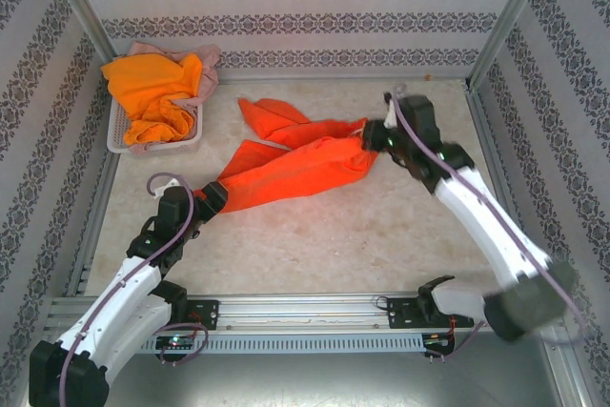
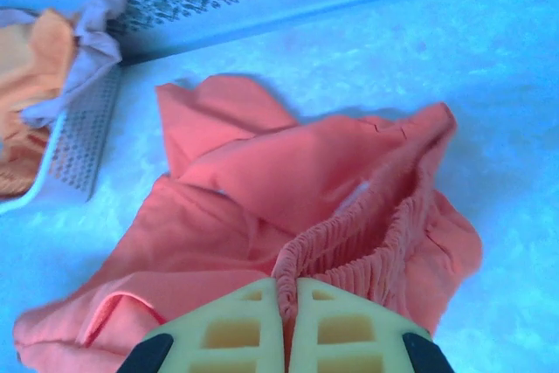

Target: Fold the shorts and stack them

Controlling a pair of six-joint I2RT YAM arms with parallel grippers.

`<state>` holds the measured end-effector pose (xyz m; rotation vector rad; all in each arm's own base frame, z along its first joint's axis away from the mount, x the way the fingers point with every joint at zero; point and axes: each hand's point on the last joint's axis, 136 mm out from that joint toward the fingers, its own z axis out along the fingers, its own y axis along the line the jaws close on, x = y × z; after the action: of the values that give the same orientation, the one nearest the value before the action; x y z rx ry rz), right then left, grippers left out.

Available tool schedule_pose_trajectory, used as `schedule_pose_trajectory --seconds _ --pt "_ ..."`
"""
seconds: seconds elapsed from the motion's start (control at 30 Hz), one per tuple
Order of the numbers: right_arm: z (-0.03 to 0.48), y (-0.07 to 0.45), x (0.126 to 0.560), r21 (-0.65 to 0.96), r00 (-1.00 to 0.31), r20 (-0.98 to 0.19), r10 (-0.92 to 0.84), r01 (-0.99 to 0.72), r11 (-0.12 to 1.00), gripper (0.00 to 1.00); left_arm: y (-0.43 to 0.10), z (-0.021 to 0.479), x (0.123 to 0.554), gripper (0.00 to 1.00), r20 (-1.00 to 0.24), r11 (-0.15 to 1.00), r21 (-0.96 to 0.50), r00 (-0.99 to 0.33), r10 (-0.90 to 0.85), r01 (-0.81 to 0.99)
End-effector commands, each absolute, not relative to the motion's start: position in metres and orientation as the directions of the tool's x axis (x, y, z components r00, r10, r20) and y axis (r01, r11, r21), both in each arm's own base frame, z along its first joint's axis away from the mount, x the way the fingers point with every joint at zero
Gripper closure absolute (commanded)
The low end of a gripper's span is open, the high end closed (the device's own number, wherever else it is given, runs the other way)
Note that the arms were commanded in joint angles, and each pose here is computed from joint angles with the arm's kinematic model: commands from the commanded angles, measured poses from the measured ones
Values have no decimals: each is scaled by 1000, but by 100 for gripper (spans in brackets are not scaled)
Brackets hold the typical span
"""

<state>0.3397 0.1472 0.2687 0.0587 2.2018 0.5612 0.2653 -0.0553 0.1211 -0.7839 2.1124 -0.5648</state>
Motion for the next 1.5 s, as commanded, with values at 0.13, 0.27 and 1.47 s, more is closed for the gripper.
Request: schedule_pose_trajectory --seconds 0.13,0.27,1.47 --pt "141 112 258 389 -752 -609 250 -9 921 100 -66 128 279 12 -480 693 -638 -529 -699 -336" --pt "112 95 240 434 -721 -594 357 87 897 100 -72 112 269 13 -415 674 -638 -570 -709 -373" --pt "93 81 230 430 -713 -569 410 167 887 99 -52 33 235 62 -342 623 -568 -535 -773 -538"
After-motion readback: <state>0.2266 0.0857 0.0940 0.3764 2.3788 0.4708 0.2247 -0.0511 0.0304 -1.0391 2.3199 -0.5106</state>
